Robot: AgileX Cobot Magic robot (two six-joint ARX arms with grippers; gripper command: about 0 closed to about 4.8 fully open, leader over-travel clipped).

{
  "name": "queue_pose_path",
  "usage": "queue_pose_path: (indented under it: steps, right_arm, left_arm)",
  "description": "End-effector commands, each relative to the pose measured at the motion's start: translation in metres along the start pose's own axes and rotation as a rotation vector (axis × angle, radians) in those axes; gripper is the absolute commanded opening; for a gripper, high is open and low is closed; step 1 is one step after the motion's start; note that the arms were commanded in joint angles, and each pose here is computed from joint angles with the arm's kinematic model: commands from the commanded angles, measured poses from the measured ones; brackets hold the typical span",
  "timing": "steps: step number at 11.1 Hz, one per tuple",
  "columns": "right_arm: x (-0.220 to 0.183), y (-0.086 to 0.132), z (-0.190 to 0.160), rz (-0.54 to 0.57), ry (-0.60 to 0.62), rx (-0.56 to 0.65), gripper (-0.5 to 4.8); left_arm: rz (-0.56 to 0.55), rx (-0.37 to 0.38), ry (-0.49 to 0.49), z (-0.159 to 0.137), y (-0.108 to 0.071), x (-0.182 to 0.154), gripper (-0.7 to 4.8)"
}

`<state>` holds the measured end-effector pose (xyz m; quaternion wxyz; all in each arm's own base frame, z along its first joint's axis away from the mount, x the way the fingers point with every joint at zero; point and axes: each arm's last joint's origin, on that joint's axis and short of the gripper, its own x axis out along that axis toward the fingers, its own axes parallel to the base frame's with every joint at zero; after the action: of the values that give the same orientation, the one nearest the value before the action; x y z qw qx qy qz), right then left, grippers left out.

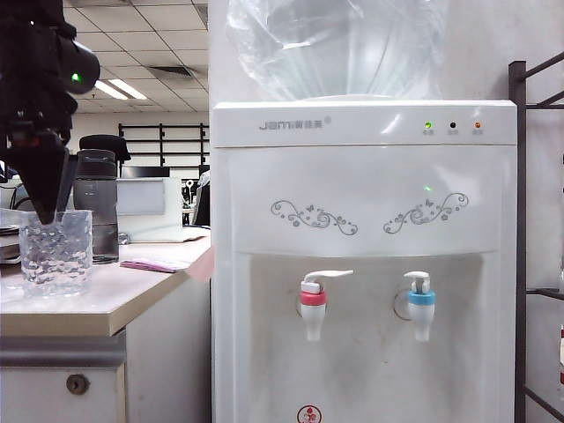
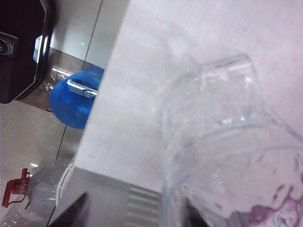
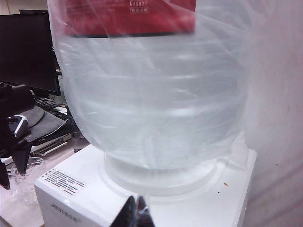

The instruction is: Pick up the plastic mug from the left desk, go to the cold water outlet of the water dispenser, press the vertical switch to get some water, then put the mug back on the desk.

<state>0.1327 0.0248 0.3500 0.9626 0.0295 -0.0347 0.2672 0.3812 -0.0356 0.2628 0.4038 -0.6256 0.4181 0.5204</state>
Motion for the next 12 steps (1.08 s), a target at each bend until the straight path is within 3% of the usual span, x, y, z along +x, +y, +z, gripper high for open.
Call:
queue_pose_path:
  steps: [1,2,3,4,5,6,7,8,9,11,12]
  right_arm:
    - [0.000,0.001,0.003,0.003,-0.016,-0.008,-0.05]
    - [0.000,0.001,0.003,0.003,-0.016,-0.008,-0.05]
    - [0.000,0.001,0.003,0.003,-0.016,-0.008,-0.05]
    - [0.000,0.001,0.003,0.003,-0.016,-0.008,-0.05]
    - [0.000,0.001,0.003,0.003,-0.016,-0.008,-0.05]
    - [0.000,0.001,0.003,0.003,-0.016,-0.008,-0.05]
    - [0.000,0.001,0.003,0.003,-0.016,-0.008,-0.05]
    - [0.000,0.001,0.003,0.003,-0.016,-0.008,-0.05]
    - [0.000,0.001,0.003,0.003,-0.016,-0.008,-0.05]
    - [0.000,0.001,0.003,0.003,-0.015,-0.007,-0.05]
    - [0.000,0.001,0.003,0.003,-0.016,-0.008,-0.05]
  left_arm:
    - [-0.095,0.060,-0.035,0.005,0.016,-0.038,2.46]
    - [-0.203,0.261,-0.127,0.012,0.033,-0.074,2.46]
    - [-0.215,0.559,-0.213,0.019,0.048,-0.094,2.44]
    - [-0.204,0.616,-0.224,0.020,0.051,-0.097,2.33]
    - [-0.157,0.831,-0.257,0.023,0.060,-0.104,0.68]
    - [-0.124,0.943,-0.263,0.025,0.066,-0.108,-0.05]
    - [-0.138,1.201,-0.243,0.026,0.073,-0.117,-0.05]
    - [-0.139,1.253,-0.224,0.026,0.073,-0.117,-0.05]
    - [-0.216,1.521,-0.147,0.021,0.070,-0.119,-0.06]
    - [-0.246,1.535,-0.091,0.020,0.074,-0.122,-0.06]
    - [-0.266,1.581,-0.064,0.019,0.075,-0.123,-0.05]
